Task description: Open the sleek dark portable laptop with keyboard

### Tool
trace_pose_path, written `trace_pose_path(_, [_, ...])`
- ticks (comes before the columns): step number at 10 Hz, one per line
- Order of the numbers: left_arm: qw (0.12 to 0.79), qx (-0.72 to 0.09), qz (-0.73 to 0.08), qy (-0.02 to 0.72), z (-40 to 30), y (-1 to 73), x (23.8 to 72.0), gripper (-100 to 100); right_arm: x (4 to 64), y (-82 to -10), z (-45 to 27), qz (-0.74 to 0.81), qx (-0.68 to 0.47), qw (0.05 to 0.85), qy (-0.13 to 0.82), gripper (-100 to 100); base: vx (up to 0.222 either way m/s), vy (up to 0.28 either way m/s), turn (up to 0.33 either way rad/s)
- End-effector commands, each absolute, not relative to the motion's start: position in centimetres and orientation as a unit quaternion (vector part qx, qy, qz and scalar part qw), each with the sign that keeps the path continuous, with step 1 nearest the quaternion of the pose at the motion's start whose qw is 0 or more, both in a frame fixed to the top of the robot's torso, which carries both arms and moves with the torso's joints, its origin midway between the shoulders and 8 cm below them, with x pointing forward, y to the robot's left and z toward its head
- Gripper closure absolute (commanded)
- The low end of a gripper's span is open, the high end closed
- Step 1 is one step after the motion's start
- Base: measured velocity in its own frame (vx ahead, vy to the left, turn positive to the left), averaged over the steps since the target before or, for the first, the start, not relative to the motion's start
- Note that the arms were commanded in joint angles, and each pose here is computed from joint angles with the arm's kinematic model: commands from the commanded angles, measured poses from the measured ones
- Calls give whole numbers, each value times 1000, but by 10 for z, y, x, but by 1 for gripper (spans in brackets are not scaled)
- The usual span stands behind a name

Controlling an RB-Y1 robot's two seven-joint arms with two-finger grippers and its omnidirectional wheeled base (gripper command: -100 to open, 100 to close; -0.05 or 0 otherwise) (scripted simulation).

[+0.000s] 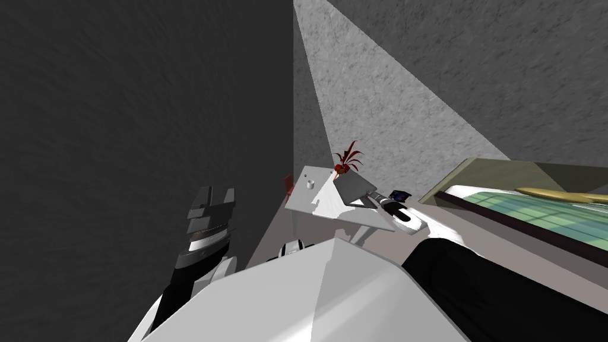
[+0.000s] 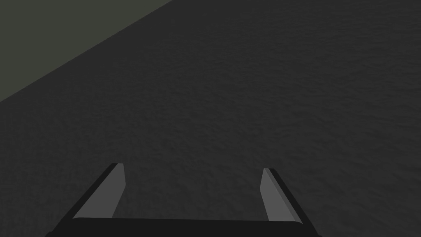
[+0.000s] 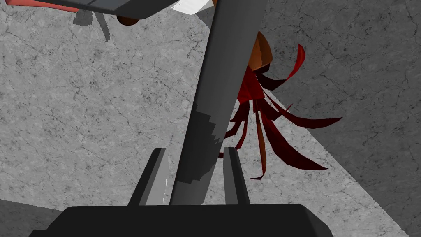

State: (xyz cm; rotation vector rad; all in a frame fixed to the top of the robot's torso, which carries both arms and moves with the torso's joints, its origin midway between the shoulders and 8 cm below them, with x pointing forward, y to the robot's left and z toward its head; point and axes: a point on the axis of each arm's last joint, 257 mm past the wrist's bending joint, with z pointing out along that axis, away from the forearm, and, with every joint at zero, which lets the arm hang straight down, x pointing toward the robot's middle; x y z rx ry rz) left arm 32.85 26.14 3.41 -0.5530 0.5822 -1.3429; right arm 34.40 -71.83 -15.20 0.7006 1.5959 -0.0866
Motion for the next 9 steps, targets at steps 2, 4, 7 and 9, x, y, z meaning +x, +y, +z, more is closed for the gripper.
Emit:
trace_pose_path(2, [709,-249,-605,262,34,261,328,0,342,-706,-196,13,360,631,687,100,-55,-106,47])
trace_pose_path(4, [709,-249,-605,262,34,261,328,0,343,-699,-215,40,386,626,676,100,-52,-103,39])
trace_pose_path(7, [709,-249,-605,262,34,261,328,0,342,-706,-200,43,392,631,668,-100,-36,-52,2])
trace_pose_path(9, [709,-249,-605,262,34,261,328,0,343,-708,-188,43,390,632,668,-100,15,14,-30])
